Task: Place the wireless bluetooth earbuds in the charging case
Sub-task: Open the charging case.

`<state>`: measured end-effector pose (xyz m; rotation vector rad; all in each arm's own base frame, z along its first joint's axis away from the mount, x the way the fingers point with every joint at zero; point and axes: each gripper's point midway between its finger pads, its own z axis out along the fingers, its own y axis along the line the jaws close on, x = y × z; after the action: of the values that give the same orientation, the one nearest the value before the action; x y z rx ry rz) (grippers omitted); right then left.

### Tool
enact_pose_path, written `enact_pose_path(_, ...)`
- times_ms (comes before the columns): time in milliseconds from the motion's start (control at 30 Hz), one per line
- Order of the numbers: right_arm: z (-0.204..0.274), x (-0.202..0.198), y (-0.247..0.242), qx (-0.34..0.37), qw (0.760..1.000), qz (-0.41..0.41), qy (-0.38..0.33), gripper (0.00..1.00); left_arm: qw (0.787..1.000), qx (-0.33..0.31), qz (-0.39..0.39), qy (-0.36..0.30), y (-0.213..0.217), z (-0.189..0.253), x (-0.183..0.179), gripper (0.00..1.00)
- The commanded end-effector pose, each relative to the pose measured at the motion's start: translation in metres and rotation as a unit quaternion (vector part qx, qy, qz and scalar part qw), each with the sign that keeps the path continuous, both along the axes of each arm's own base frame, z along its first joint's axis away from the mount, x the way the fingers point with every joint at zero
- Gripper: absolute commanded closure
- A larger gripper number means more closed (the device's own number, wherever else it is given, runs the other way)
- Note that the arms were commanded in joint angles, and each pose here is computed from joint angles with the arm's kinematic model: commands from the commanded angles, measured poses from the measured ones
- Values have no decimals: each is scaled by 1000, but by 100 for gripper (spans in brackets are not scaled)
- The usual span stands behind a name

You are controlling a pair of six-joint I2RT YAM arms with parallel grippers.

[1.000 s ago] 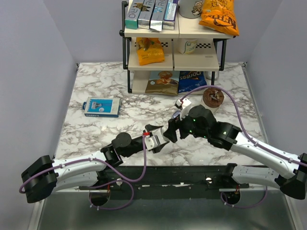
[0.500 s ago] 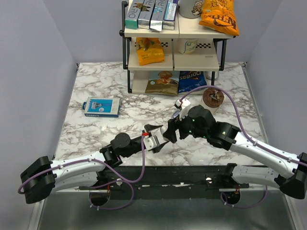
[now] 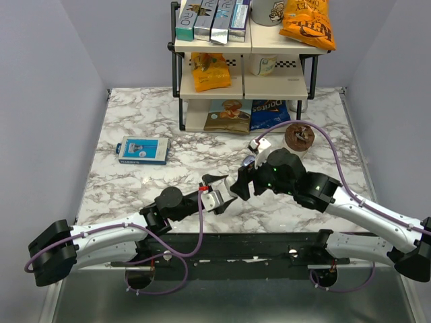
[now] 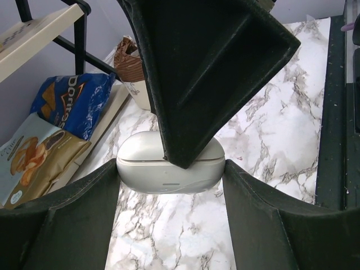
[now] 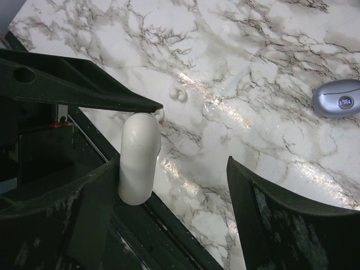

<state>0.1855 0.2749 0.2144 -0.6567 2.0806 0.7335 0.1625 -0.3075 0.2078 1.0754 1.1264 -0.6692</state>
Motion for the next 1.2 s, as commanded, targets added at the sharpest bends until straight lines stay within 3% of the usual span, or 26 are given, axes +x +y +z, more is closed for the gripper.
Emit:
enact_pose_path(0,-12,2,-14,-23,999,-22,5,15,1000,-17,3,-19,2,12,-1,100)
enact_pose_path(900,-3,8,-28,-20,999,-49,-9,15,1000,-15,7,-17,2,9,0,100)
enact_pose_path(1167,21,-1,-15,27,999,-10,-24,15,1000,-11,7,-15,1,7,-1,100)
